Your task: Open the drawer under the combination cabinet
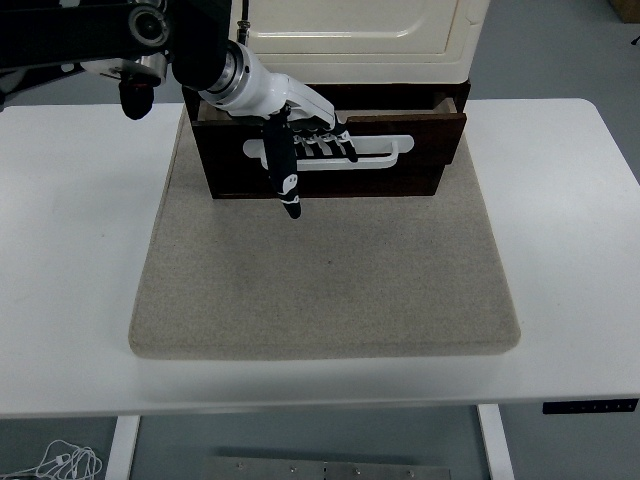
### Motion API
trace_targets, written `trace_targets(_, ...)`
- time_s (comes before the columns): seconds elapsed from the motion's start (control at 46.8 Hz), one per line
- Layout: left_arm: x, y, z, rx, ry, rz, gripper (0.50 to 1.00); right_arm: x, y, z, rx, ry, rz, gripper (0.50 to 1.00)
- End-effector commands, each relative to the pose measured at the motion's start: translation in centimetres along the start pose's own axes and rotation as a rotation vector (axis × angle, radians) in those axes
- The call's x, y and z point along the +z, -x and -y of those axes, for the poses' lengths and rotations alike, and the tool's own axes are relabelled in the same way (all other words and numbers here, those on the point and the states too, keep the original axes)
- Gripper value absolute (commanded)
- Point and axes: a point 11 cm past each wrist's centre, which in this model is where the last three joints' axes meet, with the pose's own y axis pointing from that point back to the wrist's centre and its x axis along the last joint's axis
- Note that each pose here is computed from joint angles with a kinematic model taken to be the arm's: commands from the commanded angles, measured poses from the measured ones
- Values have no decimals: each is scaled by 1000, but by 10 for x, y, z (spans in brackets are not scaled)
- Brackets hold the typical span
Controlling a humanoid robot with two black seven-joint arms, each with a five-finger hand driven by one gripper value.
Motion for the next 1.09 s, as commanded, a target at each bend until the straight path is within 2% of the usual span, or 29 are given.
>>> trace_targets(0.0,3,1,-2,-19,4,20,1000,0,0,0,0,0,0,928)
trace_targets(0.491,27,7,-13,-69,59,88,1000,0,0,0,0,1,0,926)
trace_targets(0.769,53,-5,-35,-27,152,109,1000,-1,0,0,-1,-2,0,926)
trace_targets(0.897,76,-18,-56,29,253,110,1000,0,0,0,0,0,0,926)
trace_targets(0.983,106,-33,-86,104,379,104,1000,0,0,0,0,0,0,926)
trace_targets(1.068,122,-48,-112,170,473,90,1000,0,0,0,1,0,0,926)
